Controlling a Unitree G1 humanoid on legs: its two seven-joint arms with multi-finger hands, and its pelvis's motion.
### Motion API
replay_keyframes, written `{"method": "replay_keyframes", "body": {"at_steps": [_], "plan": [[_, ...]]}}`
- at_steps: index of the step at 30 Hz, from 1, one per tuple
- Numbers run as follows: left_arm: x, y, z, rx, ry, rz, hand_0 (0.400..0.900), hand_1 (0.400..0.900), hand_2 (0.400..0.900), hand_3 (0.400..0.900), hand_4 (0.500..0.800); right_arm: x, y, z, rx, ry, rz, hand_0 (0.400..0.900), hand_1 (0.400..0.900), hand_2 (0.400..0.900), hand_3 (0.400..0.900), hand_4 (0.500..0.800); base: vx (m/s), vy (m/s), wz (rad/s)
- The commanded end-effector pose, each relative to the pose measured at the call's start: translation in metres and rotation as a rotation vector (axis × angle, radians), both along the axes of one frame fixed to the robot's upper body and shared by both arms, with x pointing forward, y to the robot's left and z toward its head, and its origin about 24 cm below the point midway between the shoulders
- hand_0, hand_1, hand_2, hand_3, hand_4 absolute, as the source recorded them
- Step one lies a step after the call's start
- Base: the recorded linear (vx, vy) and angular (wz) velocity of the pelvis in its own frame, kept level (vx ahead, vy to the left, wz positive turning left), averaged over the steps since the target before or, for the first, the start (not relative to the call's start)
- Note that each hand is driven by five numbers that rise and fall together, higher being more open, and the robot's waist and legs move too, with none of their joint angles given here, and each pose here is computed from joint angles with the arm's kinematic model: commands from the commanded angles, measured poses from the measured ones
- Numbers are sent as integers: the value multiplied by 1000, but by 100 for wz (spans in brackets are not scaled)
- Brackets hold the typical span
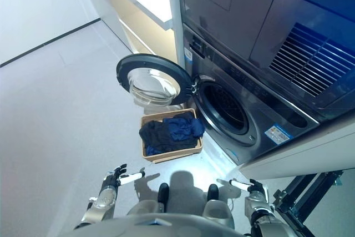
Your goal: Put the clothes in the basket into the washing machine.
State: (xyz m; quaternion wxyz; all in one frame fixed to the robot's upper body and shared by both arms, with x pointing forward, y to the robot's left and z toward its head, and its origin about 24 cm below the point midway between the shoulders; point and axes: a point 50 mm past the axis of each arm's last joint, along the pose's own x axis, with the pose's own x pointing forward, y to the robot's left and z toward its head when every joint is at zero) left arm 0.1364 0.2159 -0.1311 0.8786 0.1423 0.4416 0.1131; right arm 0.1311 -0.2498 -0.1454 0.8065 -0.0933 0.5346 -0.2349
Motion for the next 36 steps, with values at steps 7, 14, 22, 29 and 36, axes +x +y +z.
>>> {"method": "replay_keyframes", "body": {"at_steps": [7,14,22,29,36], "plan": [[23,15,13,30,-90,19,900,900,900,900,800,20,-6,9,-66,-43,65,900,900,900,900,800,0,0,0],[25,14,14,23,-102,15,900,900,900,900,800,33,-5,15,-72,-84,95,900,900,900,900,800,-14,8,3],[38,15,29,29,-194,-10,900,900,900,900,800,132,15,77,-219,-367,431,900,900,900,900,800,-94,-3,8],[53,1,44,7,-304,-79,900,900,900,900,800,217,38,164,-518,-578,674,900,900,900,900,800,-98,34,9],[72,-22,59,-9,-410,-167,900,900,900,900,800,257,28,253,-1167,-604,932,900,900,900,900,800,-80,50,14]]}}
